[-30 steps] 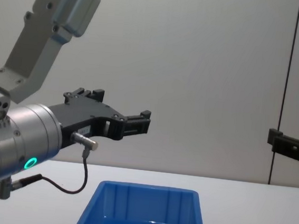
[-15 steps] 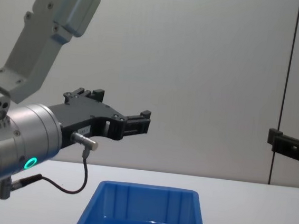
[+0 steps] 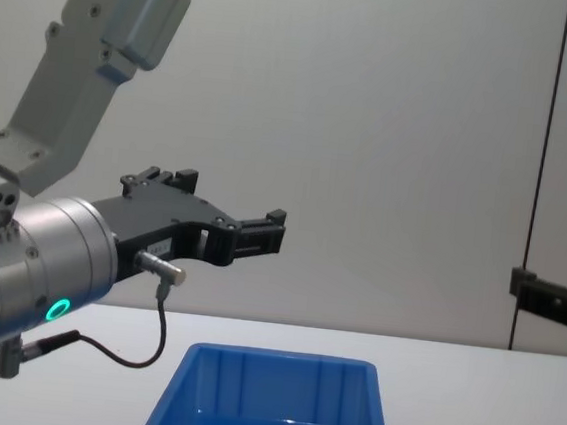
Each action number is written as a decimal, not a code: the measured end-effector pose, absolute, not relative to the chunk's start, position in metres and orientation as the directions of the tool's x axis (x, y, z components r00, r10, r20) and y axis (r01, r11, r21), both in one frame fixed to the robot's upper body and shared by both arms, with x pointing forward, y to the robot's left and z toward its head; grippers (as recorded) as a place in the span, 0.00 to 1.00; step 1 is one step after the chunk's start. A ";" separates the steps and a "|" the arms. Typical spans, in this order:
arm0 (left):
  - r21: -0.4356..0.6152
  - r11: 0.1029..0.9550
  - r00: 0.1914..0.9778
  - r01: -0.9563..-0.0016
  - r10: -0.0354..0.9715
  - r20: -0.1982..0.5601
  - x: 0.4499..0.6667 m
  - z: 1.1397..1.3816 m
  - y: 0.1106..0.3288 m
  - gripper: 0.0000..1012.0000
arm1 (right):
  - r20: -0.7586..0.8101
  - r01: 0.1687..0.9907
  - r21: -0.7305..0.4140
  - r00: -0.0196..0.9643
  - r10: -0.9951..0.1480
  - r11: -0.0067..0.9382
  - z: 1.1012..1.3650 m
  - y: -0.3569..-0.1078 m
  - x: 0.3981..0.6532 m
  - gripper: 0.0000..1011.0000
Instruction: Pick up the two dolls from the table and place them into the box.
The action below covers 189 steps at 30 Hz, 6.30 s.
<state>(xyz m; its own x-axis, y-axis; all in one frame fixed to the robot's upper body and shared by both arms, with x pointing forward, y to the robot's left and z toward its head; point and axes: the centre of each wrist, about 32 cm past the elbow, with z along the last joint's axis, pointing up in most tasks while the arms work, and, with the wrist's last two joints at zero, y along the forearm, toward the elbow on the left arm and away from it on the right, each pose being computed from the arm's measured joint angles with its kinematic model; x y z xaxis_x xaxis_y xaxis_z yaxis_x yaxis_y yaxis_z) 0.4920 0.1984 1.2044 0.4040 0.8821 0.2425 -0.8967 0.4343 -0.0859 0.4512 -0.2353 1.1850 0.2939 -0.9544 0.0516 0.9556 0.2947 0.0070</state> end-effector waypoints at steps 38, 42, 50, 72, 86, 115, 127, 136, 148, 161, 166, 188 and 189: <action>-0.086 0.434 0.404 -0.897 0.882 0.243 0.492 1.204 0.198 0.99 | 0.099 0.936 -0.289 0.238 -0.966 0.201 1.143 -0.229 0.444 0.99; -0.086 0.434 0.404 -0.897 0.882 0.242 0.492 1.204 0.198 0.99 | 0.096 0.930 -0.314 0.233 -0.968 0.193 1.137 -0.229 0.441 0.99; -0.086 0.434 0.404 -0.897 0.882 0.243 0.492 1.204 0.198 0.99 | 0.089 0.920 -0.344 0.230 -0.969 0.187 1.126 -0.227 0.439 0.99; -0.086 0.434 0.404 -0.897 0.882 0.242 0.492 1.204 0.198 0.99 | 0.070 0.903 -0.385 0.232 -0.970 0.189 1.106 -0.215 0.438 0.72; -0.086 0.434 0.404 -0.897 0.882 0.242 0.492 1.204 0.198 0.99 | 0.071 0.903 -0.394 0.214 -0.974 0.170 1.103 -0.213 0.435 0.38; -0.086 0.434 0.404 -0.897 0.882 0.242 0.492 1.204 0.198 0.99 | 0.105 0.949 -0.133 0.301 -0.948 0.286 1.152 -0.218 0.441 0.38; -0.086 0.434 0.404 -0.897 0.882 0.242 0.492 1.204 0.198 0.99 | 0.074 0.891 -0.114 0.449 -0.891 0.440 1.163 -0.209 0.455 0.38; -0.086 0.434 0.404 -0.897 0.882 0.242 0.492 1.204 0.198 0.99 | 0.041 0.809 -0.145 0.580 -0.814 0.569 1.163 -0.192 0.470 0.38; -0.086 0.434 0.404 -0.897 0.882 0.242 0.492 1.204 0.198 0.99 | -0.007 0.693 -0.216 0.703 -0.711 0.687 1.156 -0.158 0.491 0.55; -0.086 0.434 0.404 -0.897 0.882 0.242 0.492 1.204 0.198 0.99 | 0.002 0.702 -0.243 0.691 -0.723 0.670 1.156 -0.149 0.497 0.93; -0.086 0.434 0.404 -0.897 0.882 0.242 0.492 1.204 0.198 0.99 | 0.021 0.738 -0.241 0.653 -0.757 0.630 1.157 -0.154 0.493 0.99; -0.086 0.434 0.404 -0.897 0.882 0.242 0.492 1.204 0.198 0.99 | 0.113 0.901 -0.217 0.407 -0.907 0.377 1.163 -0.185 0.448 0.99; -0.086 0.434 0.404 -0.897 0.882 0.242 0.492 1.204 0.198 0.99 | 0.116 0.905 -0.218 0.397 -0.911 0.366 1.163 -0.185 0.446 0.99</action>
<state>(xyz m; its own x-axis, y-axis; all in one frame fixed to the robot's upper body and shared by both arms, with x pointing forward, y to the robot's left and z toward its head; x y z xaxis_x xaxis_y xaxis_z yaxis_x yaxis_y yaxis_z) 0.4920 0.1984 1.2044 0.4040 0.8820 0.2425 -0.8967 0.4343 -0.0859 0.4464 -0.1853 1.1630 0.3967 -0.9106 0.1158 0.9046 0.3664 -0.2177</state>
